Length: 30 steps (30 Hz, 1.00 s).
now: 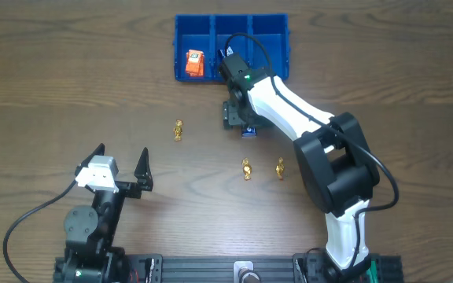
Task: Sort Candies Into Trays
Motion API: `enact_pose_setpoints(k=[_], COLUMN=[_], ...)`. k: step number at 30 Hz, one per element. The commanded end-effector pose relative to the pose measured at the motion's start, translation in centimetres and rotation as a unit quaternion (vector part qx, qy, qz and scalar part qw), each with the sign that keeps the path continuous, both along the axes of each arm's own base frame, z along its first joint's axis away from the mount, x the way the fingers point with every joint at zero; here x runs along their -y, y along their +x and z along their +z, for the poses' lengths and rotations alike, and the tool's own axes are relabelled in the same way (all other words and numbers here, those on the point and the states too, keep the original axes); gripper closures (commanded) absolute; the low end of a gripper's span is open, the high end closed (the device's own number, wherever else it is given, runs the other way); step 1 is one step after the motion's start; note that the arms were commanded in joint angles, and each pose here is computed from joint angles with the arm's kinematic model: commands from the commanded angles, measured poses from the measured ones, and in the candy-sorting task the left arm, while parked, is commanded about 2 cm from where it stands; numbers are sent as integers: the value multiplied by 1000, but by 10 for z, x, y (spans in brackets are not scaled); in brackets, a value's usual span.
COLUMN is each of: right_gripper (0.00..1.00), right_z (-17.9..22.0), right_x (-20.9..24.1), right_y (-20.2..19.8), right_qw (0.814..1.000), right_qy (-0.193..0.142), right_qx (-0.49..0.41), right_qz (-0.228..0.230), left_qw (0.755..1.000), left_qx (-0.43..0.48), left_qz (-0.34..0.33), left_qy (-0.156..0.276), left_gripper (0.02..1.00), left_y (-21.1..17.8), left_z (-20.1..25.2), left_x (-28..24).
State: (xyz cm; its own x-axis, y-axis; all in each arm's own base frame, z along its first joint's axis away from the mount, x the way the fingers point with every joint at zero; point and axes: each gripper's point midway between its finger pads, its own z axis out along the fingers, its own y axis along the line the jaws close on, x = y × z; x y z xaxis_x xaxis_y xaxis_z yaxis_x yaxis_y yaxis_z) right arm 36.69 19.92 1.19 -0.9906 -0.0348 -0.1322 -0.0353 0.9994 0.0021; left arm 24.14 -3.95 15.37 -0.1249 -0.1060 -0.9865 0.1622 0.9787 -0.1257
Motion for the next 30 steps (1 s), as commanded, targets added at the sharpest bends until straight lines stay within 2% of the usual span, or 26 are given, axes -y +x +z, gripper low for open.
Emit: enact_pose_setpoints(k=[1,5,6,11,15,19,22,24,25,26,30], right_gripper=[290,603,645,700,761,768,779,796,796,798,798], right_z=[-21,-21,-21,-14,53,129,185,207,220,233,222], right_x=[6,6,6,4,0,6,4,2,-4,-15,-32], right_y=[-5,-4,-4,-2,9,25,48,62,76,107,151], right_qw=[1000,1000,1000,1000,998,991,983,978,974,966,957], right_qy=[-19,-18,-18,-12,18,18,13,10,14,24,32], right_qx=[-18,-18,-17,-9,54,128,181,208,226,256,287], right_qz=[-10,-17,-17,-19,-16,-21,-11,-15,-8,-8,-7], left_qw=[1000,1000,1000,1000,1000,1000,1000,1000,1000,1000,1000], left_qx=[-23,-23,-23,-23,-23,-23,-23,-23,-23,-23,-23], left_qz=[-6,-6,-6,-6,-6,-6,-6,-6,-6,-6,-6], left_qy=[5,5,5,5,5,5,5,5,5,5,5], left_gripper=[20,20,20,20,23,20,20,20,20,23,20], left_y=[-1,-1,-1,-1,-1,-1,-1,-1,-1,-1,-1], left_z=[-16,-16,-16,-16,-16,-16,-16,-16,-16,-16,-16], left_x=[2,2,2,1,2,1,2,2,2,2,2])
